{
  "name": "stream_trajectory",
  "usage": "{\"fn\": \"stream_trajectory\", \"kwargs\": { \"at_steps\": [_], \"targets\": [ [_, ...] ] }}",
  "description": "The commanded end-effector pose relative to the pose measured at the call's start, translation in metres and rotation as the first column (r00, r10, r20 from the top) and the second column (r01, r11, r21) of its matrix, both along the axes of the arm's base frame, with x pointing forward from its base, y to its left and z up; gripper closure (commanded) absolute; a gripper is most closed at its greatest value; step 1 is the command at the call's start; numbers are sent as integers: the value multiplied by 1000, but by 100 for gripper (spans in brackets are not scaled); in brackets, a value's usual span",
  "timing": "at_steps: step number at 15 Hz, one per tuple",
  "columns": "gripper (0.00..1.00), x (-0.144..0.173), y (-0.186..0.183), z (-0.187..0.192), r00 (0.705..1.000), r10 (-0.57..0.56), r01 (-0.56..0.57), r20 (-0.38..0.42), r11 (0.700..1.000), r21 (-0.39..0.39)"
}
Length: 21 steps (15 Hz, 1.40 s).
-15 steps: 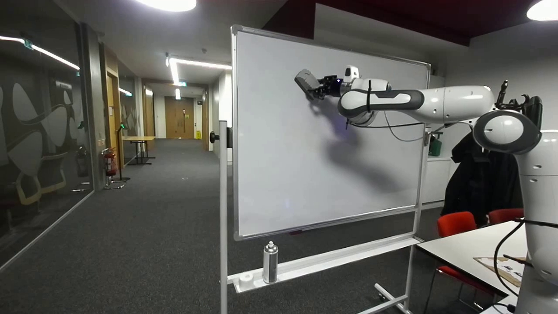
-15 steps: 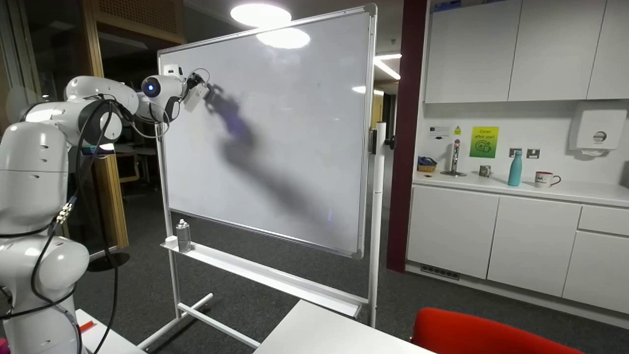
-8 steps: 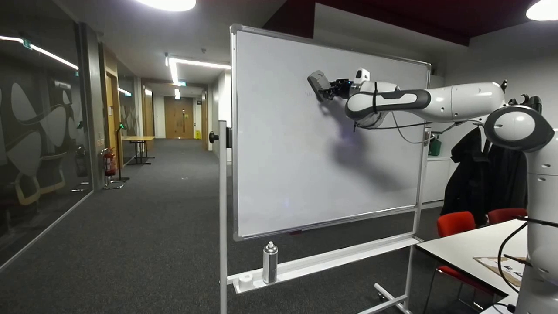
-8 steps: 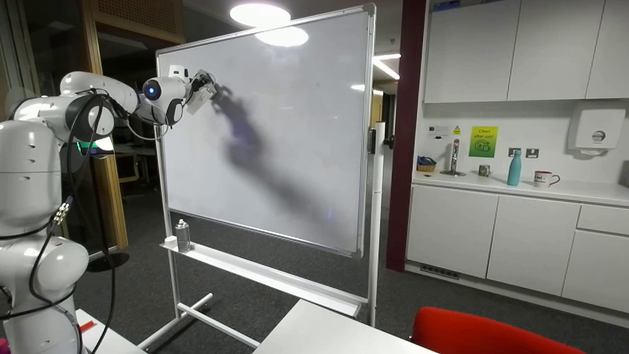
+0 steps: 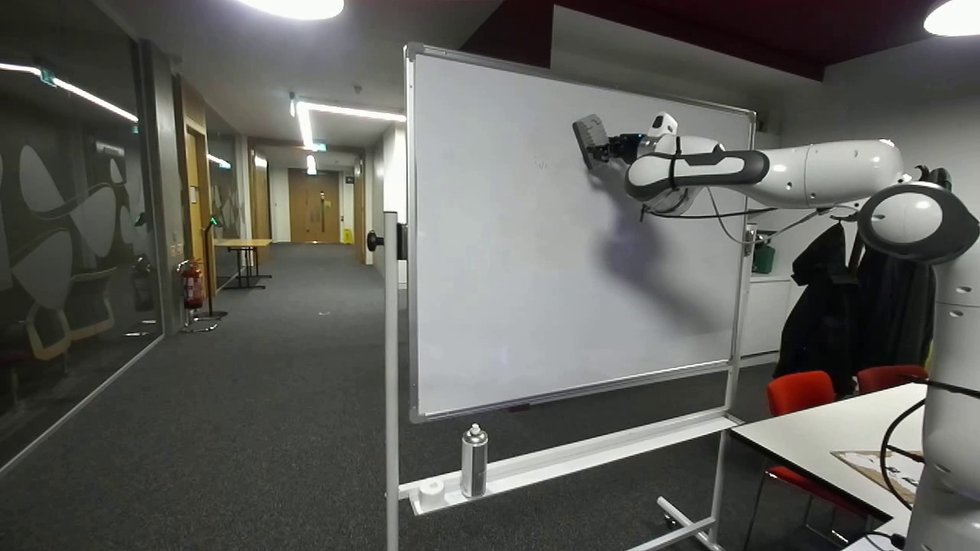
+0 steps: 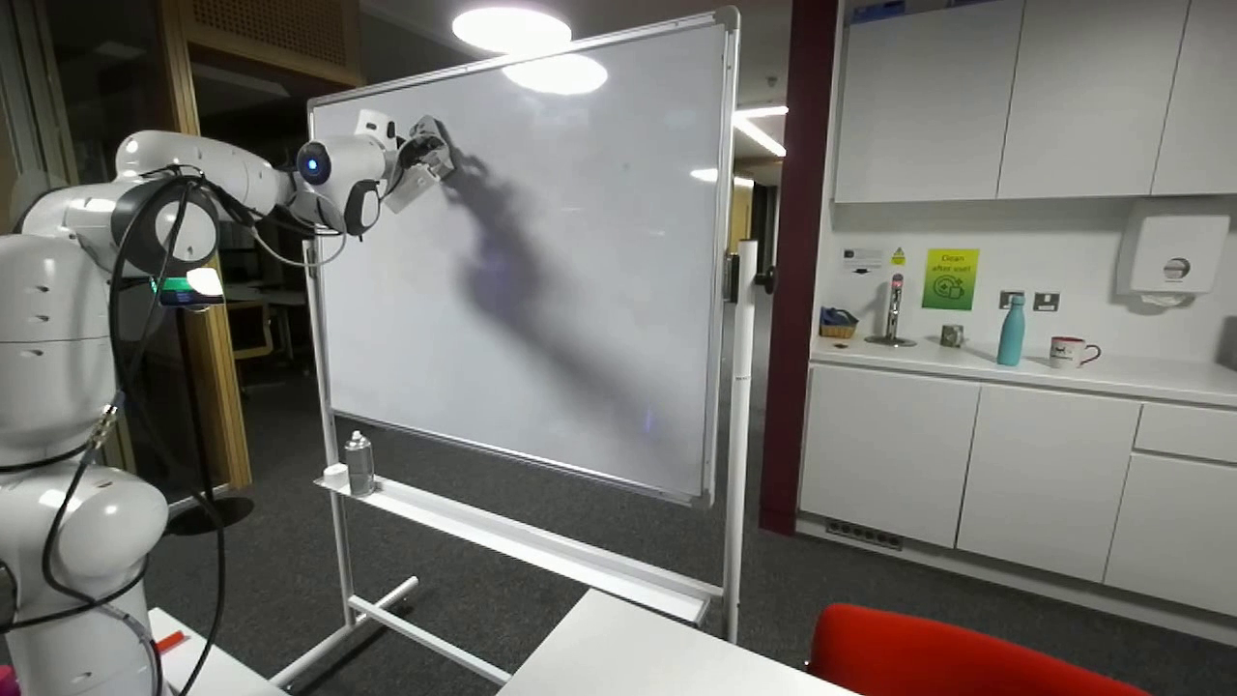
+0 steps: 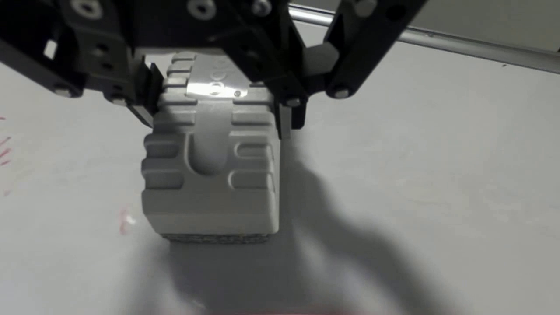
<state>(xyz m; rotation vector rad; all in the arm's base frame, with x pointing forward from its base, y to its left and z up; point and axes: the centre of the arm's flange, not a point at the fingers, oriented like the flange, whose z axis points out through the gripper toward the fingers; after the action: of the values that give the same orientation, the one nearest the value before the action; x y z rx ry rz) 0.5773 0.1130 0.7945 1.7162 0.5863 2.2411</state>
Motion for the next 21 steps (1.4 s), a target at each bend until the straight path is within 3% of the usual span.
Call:
{"fn": "stream_trajectory", "kwargs": {
  "at_steps": [1, 3, 4, 8, 9, 13, 21],
  "targets": [
    [65, -9, -48, -40, 999, -45, 45, -9, 996, 80],
    [65, -14, -48, -26, 1000, -19, 21, -13, 993, 115],
    [40, -1, -17, 3, 1000, -10, 10, -8, 997, 79],
    [40, -2, -19, 3, 1000, -8, 9, -13, 995, 102],
    [65, 1, -18, 3, 1000, -4, 5, -7, 995, 100],
    [65, 23, -6, -26, 999, 27, -24, -35, 996, 80],
    [65, 30, 31, -64, 991, 95, -96, -93, 995, -13]
  ]
}}
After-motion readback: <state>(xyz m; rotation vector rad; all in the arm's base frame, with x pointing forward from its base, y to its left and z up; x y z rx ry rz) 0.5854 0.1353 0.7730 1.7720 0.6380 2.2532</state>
